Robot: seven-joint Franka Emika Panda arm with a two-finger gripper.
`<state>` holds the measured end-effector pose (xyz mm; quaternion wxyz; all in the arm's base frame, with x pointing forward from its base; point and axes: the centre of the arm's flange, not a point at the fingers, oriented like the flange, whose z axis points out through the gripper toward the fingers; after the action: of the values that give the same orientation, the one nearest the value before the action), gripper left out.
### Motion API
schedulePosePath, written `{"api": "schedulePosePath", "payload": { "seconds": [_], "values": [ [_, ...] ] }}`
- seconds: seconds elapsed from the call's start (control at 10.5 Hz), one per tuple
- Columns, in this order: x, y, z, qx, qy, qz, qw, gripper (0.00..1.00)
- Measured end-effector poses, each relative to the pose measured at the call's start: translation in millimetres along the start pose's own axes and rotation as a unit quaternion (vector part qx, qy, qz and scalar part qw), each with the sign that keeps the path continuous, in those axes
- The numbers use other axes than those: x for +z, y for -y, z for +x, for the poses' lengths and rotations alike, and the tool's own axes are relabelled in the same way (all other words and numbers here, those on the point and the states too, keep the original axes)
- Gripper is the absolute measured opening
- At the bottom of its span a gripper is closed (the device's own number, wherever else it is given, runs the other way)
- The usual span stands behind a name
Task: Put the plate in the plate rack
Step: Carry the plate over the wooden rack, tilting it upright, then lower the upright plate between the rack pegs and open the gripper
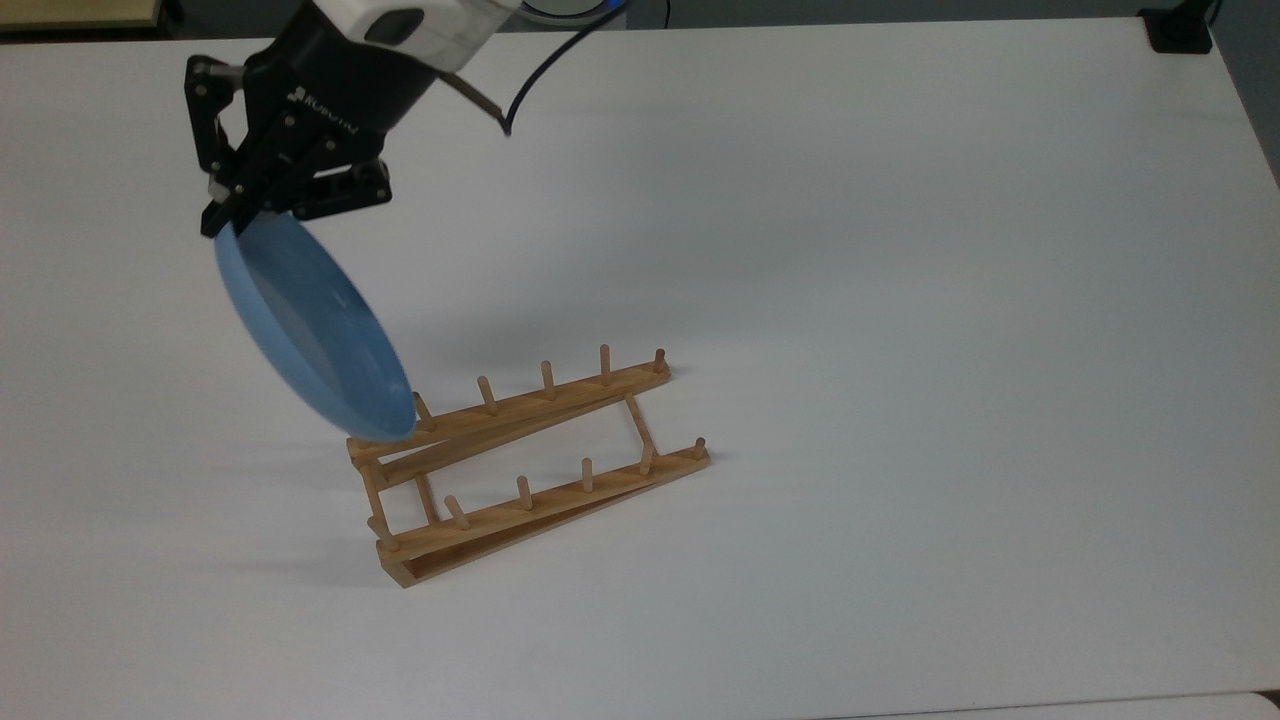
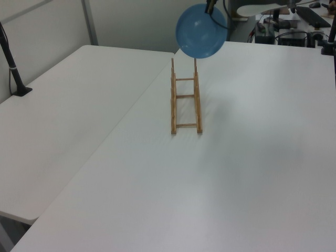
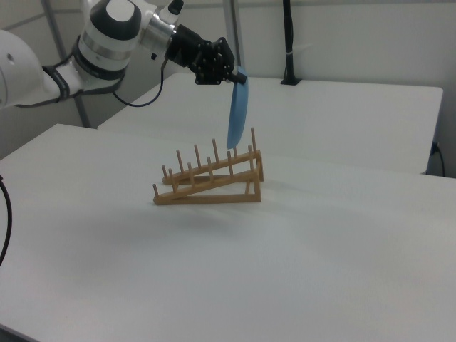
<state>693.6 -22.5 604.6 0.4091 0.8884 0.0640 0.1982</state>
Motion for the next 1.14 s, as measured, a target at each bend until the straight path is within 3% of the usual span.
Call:
{"api": "schedulePosePath", "payload": {
  "seconds": [0.28, 0.85, 1.14],
  "values": [
    [17, 19, 15, 0.008, -0.011, -0.035, 0.9993, 0.05],
    [36, 77, 28, -0.006, -0.017, -0.062, 0.9979, 0.05],
    [36, 98, 30, -0.015, -0.019, -0.060, 0.9979, 0.05]
  ]
}}
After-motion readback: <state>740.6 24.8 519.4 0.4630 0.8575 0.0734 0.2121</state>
